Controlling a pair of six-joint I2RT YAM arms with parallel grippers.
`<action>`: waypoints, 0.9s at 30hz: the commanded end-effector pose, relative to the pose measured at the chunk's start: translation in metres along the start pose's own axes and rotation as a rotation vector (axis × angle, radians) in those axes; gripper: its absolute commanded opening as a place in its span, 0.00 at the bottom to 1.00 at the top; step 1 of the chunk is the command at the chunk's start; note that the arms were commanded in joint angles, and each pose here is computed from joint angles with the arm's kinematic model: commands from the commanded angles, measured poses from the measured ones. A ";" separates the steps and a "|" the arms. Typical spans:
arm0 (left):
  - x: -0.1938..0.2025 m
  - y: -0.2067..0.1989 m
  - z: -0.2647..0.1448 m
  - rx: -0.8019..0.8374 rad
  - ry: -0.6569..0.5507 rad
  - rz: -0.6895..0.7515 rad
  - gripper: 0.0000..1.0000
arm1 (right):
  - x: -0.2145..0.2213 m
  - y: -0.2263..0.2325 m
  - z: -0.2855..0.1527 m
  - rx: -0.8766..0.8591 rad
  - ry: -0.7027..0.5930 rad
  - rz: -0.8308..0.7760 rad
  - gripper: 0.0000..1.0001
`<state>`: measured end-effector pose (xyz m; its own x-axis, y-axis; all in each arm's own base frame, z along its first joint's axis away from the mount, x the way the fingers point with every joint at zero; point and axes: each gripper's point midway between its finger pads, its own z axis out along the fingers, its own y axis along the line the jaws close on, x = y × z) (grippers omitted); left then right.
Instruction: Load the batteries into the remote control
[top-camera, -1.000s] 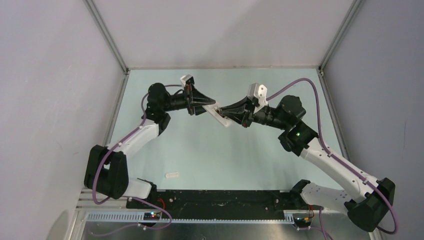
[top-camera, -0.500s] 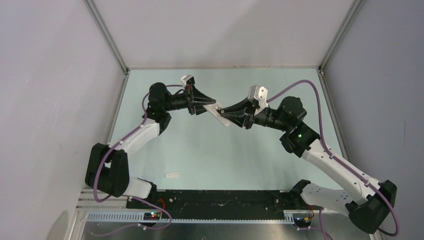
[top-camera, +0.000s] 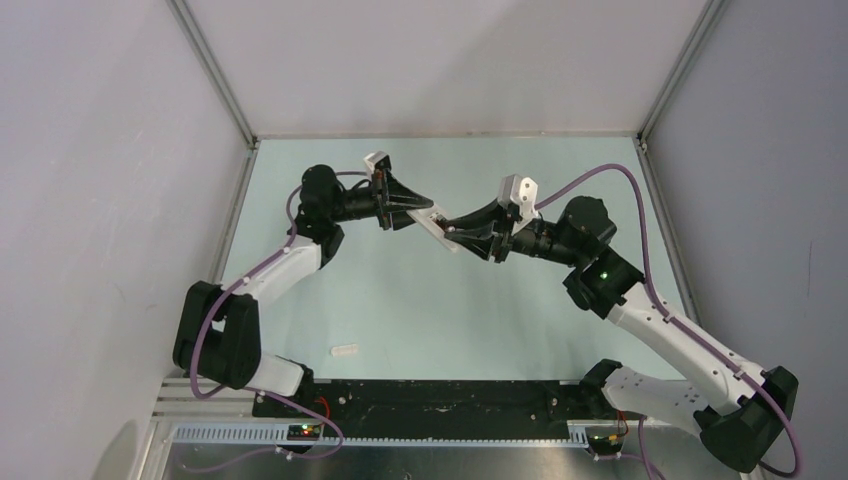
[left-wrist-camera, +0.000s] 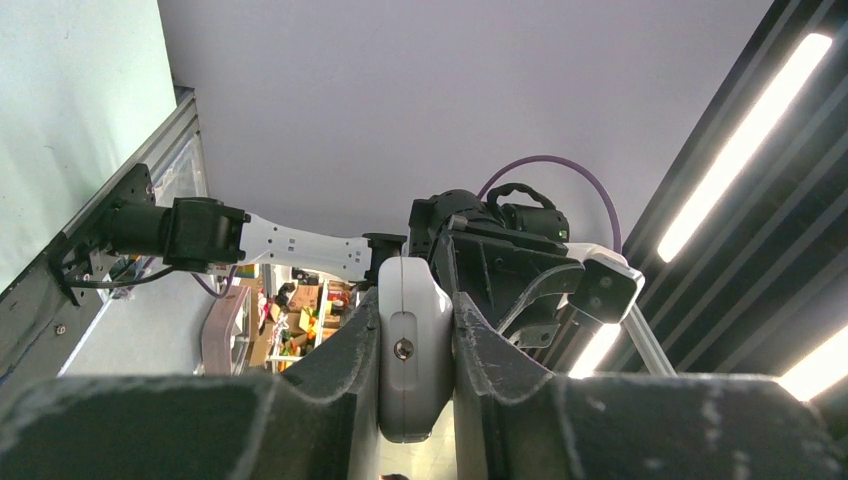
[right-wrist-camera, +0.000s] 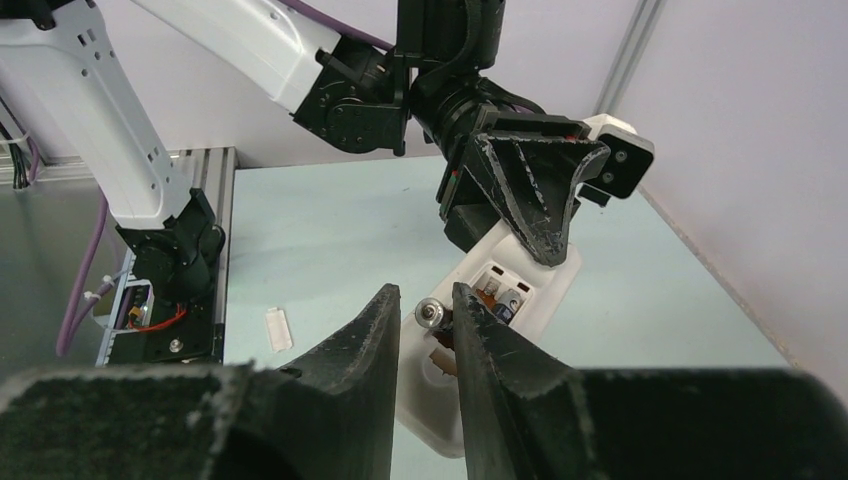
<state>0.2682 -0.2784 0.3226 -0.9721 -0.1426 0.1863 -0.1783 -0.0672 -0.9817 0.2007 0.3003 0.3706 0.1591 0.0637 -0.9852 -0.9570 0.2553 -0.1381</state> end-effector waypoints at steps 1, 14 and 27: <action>0.001 -0.009 0.002 0.023 0.005 0.040 0.00 | -0.008 0.003 -0.005 -0.005 -0.017 -0.022 0.30; 0.001 -0.005 0.002 0.018 0.002 0.041 0.00 | -0.003 -0.002 -0.006 0.035 0.003 0.031 0.27; -0.002 0.011 0.003 -0.002 0.018 0.095 0.00 | -0.032 -0.004 -0.013 0.112 -0.083 0.137 0.73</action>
<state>0.2698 -0.2791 0.3173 -0.9762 -0.1463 0.1602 -0.1532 -0.0584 -0.9865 0.2012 0.2945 0.3718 0.0567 0.0923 -0.9941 -0.9534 0.3006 -0.0264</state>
